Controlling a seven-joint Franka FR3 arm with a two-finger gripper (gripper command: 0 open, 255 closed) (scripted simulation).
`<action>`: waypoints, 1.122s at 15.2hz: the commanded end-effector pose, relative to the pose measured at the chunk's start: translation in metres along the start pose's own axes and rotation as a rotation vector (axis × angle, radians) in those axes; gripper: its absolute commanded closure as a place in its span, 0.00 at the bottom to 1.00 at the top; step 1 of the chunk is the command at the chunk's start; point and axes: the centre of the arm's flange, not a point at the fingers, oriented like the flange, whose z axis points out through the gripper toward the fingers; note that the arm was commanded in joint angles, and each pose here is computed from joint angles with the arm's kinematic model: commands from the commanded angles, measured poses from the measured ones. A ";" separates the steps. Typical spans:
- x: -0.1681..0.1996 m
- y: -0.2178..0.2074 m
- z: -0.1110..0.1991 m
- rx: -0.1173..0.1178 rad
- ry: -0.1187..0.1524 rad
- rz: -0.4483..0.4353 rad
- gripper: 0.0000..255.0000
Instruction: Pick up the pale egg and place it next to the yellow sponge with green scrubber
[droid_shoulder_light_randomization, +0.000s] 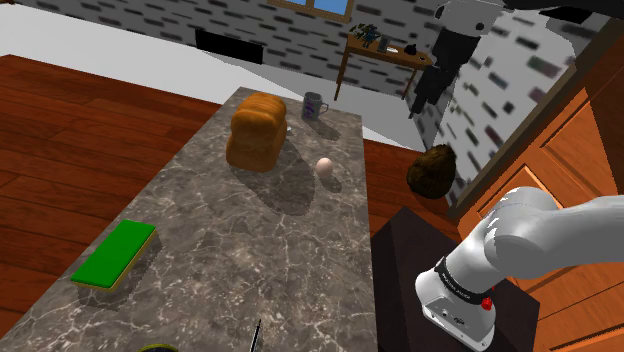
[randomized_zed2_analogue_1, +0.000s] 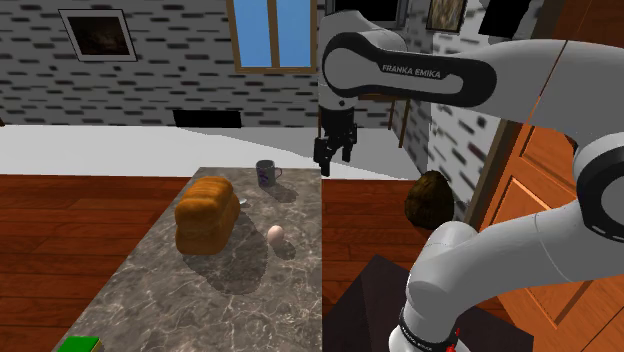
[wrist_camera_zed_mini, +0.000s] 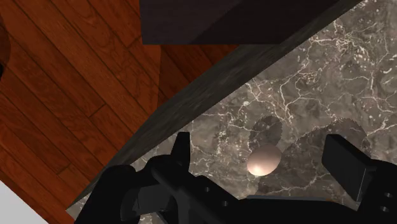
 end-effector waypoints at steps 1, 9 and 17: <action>0.000 0.000 0.000 0.000 0.000 0.000 0.00; 0.053 -0.014 0.087 0.063 0.015 0.048 0.00; 0.108 -0.030 0.172 0.125 0.029 0.096 0.00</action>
